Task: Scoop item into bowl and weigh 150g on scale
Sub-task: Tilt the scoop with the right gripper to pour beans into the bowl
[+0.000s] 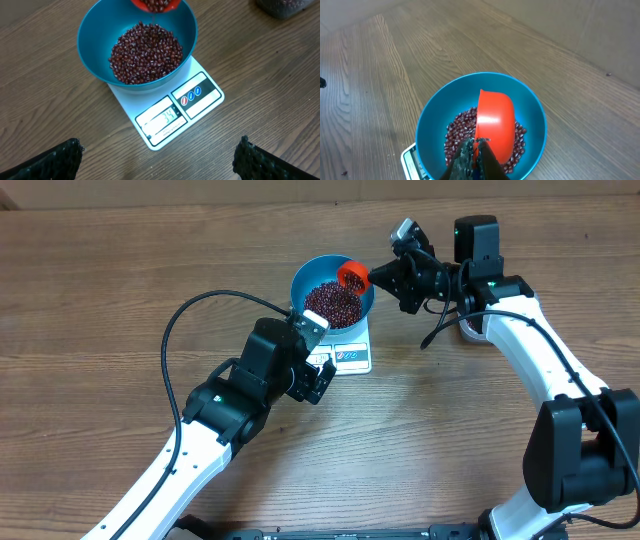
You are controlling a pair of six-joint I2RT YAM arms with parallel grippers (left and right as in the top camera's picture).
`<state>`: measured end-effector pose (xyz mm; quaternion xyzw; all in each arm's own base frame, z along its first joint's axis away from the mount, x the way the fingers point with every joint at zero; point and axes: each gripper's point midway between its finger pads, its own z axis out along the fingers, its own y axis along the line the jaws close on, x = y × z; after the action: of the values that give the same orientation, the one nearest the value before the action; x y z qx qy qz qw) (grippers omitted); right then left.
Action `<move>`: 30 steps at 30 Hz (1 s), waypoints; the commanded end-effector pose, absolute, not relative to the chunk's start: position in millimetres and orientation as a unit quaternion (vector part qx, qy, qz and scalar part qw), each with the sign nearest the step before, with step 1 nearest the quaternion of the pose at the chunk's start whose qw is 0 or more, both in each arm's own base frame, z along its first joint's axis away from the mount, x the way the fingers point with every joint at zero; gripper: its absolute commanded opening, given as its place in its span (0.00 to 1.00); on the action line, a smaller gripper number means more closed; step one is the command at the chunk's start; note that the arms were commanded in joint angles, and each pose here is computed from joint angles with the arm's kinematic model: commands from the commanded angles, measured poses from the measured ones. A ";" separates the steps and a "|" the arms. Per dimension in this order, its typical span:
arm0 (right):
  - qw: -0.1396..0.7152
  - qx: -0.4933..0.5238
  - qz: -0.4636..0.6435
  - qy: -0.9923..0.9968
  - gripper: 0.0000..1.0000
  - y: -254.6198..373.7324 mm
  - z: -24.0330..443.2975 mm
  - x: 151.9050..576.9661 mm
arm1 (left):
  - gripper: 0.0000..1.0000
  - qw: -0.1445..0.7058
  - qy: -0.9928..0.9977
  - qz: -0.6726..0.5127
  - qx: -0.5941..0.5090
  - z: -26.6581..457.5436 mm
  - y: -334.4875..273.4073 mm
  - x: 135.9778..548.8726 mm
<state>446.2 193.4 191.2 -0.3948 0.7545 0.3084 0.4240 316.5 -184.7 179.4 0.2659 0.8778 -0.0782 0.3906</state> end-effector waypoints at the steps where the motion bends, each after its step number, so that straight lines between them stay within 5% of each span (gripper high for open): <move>1: 0.430 -0.402 0.306 0.748 0.04 196.6 192.2 447.1 | 0.99 0.407 0.869 -0.082 0.269 193.5 -187.9 322.0; 30: 0.449 -0.464 0.296 0.704 0.04 201.9 195.4 439.8 | 1.00 0.407 0.869 -0.082 0.269 193.5 -187.8 322.0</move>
<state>443.2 197.1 195.5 -0.4571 0.7107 0.2883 0.4504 316.6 -184.7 179.5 0.2660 0.8777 -0.0782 0.3908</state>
